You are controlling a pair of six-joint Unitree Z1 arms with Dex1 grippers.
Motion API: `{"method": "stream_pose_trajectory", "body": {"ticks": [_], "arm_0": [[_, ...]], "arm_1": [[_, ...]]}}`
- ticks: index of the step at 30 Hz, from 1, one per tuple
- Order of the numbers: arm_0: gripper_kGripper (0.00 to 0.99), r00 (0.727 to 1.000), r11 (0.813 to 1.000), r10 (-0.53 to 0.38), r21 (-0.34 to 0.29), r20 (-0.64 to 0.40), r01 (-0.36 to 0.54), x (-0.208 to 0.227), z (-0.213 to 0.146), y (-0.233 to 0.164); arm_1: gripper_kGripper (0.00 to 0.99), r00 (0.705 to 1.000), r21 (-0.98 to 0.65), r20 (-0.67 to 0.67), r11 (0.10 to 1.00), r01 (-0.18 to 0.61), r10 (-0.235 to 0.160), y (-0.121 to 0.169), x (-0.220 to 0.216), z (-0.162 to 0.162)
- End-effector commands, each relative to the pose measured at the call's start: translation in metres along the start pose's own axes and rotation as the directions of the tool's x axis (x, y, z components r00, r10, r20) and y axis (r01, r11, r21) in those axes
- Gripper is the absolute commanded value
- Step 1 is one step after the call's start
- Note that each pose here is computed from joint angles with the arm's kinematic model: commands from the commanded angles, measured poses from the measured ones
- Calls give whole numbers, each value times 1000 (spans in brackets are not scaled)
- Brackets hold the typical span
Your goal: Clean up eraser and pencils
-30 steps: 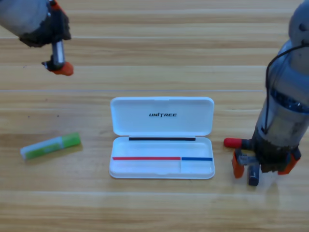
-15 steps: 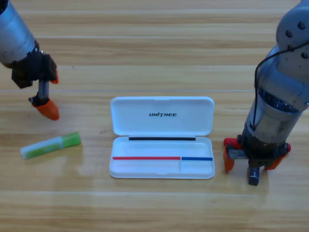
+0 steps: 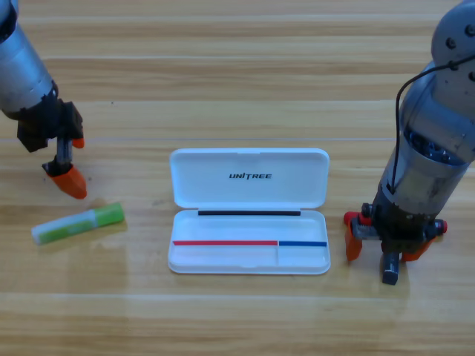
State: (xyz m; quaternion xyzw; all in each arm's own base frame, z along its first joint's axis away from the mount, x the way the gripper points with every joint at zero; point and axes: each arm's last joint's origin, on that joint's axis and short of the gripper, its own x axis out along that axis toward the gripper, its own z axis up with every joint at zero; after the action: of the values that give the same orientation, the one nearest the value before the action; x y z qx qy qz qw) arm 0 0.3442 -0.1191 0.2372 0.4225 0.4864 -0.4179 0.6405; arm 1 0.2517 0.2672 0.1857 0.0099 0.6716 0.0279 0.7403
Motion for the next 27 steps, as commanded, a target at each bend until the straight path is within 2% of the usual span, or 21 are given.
{"method": "stream_pose_trajectory", "body": {"ticks": [1, 12, 20, 25, 26, 27], "arm_0": [[962, 993, 993, -108, -40, -44, 107, 32, -12, -2], [962, 995, 995, -92, -52, -39, 90, 11, -23, -25], [960, 998, 997, -46, -56, -46, 44, 27, -21, -31], [960, 997, 998, -49, -53, -53, 47, 42, -19, -31], [960, 997, 997, -50, -53, -55, 47, 44, -18, -32], [960, 997, 998, -48, -52, -55, 45, 46, -18, -32]], "arm_1": [[729, 987, 28, -140, 996, 79, -74, -17, 40, -12], [730, 990, 29, -126, 997, 73, -69, -24, 29, -18], [729, 986, 24, -130, 994, 108, -104, -24, 39, -17], [726, 984, 21, -128, 991, 131, -127, -22, 46, -15], [670, 983, 19, -130, 991, 131, -127, -22, 47, -15], [512, 983, 16, -131, 991, 132, -128, -22, 47, -15]]}}
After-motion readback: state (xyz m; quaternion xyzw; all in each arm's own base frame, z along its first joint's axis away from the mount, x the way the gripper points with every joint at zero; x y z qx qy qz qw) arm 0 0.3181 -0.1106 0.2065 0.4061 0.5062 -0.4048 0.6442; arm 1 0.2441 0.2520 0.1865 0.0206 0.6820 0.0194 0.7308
